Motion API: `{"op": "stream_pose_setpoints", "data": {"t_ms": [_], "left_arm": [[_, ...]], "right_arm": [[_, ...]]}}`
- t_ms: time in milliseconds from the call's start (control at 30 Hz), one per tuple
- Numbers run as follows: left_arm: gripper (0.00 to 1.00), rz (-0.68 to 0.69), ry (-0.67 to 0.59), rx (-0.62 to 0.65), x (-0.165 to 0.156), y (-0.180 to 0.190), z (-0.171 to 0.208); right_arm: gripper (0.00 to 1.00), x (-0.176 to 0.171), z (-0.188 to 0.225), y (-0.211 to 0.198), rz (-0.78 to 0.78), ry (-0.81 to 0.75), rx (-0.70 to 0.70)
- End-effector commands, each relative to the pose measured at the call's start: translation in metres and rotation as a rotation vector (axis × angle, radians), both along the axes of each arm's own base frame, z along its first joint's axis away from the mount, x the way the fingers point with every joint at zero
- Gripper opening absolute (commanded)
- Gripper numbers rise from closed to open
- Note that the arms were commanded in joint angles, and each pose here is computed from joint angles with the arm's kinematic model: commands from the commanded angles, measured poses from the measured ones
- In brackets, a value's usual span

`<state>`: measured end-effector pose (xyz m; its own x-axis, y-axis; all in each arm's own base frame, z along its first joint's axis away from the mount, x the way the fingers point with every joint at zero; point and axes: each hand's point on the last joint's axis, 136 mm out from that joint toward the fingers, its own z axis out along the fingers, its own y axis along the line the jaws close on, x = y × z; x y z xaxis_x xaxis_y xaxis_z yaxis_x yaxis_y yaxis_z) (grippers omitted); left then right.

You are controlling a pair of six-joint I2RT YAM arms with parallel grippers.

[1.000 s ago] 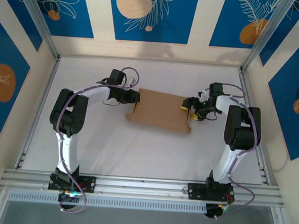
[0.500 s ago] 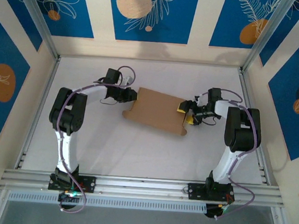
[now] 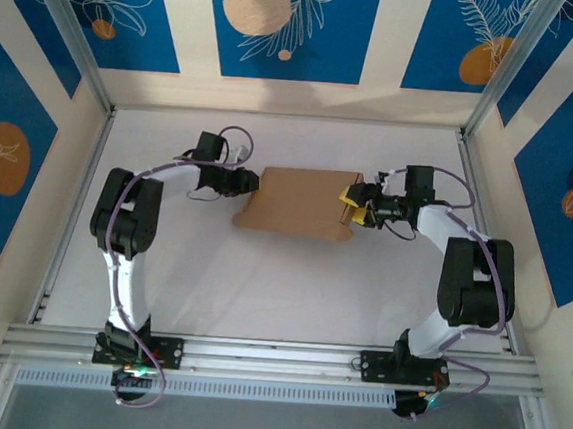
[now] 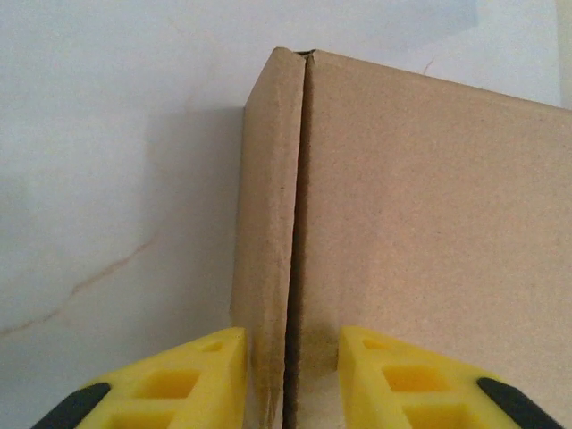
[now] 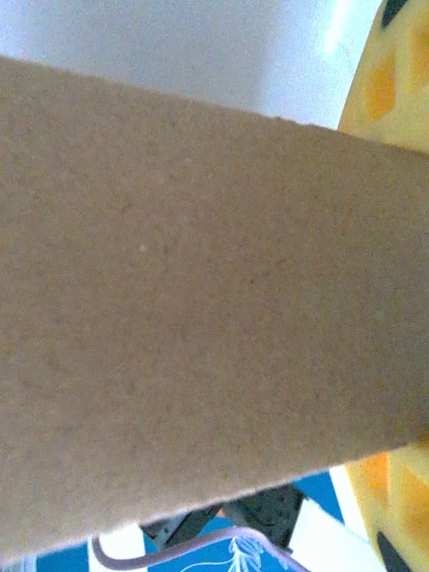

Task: Fold the paper box

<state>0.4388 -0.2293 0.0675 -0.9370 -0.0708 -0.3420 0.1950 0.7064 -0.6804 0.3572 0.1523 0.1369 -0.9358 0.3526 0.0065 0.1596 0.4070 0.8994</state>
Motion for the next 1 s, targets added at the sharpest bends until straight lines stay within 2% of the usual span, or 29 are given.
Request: {"op": "stream_pose_setpoints", "data": {"t_ms": [0,167,233,333,367,433,500,600,767,867,967], "left_arm": [[0.40,-0.016,0.060,0.066,-0.029,0.009,0.001],[0.58,-0.015,-0.095,0.136,-0.032,0.024,0.055],[0.60,0.002,-0.198,0.184,-0.034,0.034,0.080],[0.66,-0.008,-0.453,0.242,-0.047,0.037,0.127],[0.71,-0.045,-0.581,0.275,-0.056,0.032,0.147],[0.84,-0.171,-0.822,0.391,-0.081,0.017,0.166],[0.92,-0.366,-1.038,0.465,-0.116,-0.007,0.169],[0.96,-0.542,-1.217,0.500,-0.154,-0.025,0.168],[1.00,-0.781,-1.355,0.591,-0.190,-0.048,0.153],[1.00,-0.890,-1.423,0.734,-0.197,-0.065,0.125],[0.99,-0.899,-1.486,0.830,-0.191,-0.078,0.109]], "right_arm": [[0.50,-0.011,0.014,0.006,0.007,0.057,-0.003],[0.45,-0.026,0.014,0.005,0.004,0.104,-0.055],[0.41,-0.029,0.013,0.001,-0.027,0.135,-0.066],[0.34,-0.034,0.013,-0.002,-0.065,0.210,-0.052],[0.31,-0.036,0.012,-0.002,-0.079,0.247,-0.040],[0.31,-0.039,0.013,0.001,-0.079,0.278,0.004],[0.31,-0.042,0.015,0.004,-0.079,0.287,0.035],[0.31,-0.048,0.017,0.008,-0.065,0.299,0.067],[0.31,-0.055,0.025,0.013,-0.050,0.296,0.113],[0.32,-0.056,0.029,0.016,-0.042,0.297,0.140],[0.32,-0.058,0.028,0.018,-0.033,0.308,0.165]]}}
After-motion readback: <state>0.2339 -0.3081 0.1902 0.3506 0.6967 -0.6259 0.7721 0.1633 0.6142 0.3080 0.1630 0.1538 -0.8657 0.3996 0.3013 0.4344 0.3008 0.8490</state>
